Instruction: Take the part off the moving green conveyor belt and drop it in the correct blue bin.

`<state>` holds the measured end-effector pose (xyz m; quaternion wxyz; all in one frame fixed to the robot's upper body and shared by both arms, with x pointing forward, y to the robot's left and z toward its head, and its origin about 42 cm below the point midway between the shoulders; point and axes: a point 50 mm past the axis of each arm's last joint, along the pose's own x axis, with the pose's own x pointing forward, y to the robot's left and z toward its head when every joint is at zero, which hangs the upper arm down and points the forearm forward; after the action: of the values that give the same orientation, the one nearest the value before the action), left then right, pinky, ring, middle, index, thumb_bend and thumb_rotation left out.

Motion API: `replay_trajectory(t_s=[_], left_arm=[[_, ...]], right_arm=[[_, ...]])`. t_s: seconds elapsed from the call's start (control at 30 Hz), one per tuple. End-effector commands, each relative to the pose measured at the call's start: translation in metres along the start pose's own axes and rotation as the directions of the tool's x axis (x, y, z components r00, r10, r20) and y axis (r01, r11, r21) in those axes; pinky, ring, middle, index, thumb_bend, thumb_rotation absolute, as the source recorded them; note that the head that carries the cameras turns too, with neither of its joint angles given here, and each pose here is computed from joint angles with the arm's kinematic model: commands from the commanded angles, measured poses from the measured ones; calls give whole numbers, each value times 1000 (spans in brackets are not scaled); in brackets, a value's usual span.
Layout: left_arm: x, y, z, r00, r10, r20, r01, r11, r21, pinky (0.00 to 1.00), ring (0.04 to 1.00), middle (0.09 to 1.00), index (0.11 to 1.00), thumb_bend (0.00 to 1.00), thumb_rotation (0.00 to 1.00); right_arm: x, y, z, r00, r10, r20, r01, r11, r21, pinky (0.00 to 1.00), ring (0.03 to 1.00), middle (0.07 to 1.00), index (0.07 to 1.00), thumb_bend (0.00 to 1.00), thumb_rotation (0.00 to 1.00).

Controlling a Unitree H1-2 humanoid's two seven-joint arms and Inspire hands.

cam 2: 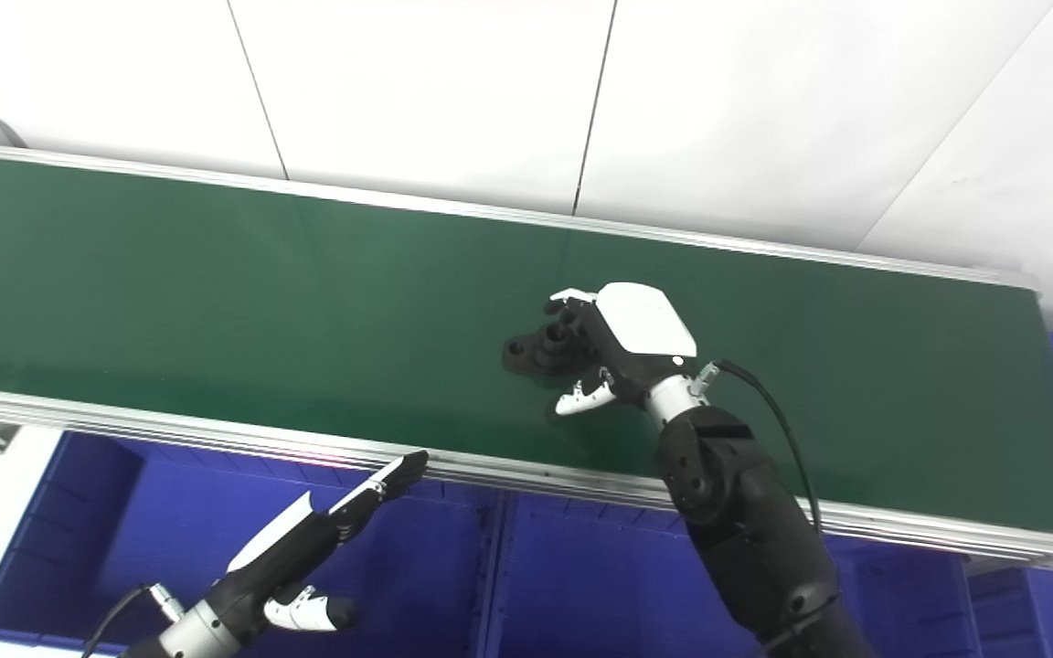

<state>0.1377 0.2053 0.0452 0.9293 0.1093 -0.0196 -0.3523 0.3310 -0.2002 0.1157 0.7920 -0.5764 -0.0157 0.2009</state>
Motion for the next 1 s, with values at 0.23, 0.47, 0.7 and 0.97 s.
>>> replay_trajectory(t_s=[0.23,0.47,0.7,0.97], left_arm=[[1,1,9,998,13,59,-13,1000,3,1000,1000,1000,1000,779,845],[0,1,10,998,21,63,-21,1000,3,1000,1000,1000,1000,781,849],[0,3,9,998,19,62,-20,1000,7,1000,1000,1000,1000,780,855],[1,2,9,998,33,61,-34,999,0,1000,1000,1000,1000,768,852]], right_arm=[[-10,5,-1,999,-3,46,7,995,-95,420,412,484,525,514,0],[-15,11,-3,994,-52,92,66,986,-151,416,445,487,491,520,0],[-17,17,-2,993,-67,97,83,981,-175,465,453,488,492,520,0],[-21,19,-2,989,-102,108,120,977,-178,469,457,485,492,520,0]])
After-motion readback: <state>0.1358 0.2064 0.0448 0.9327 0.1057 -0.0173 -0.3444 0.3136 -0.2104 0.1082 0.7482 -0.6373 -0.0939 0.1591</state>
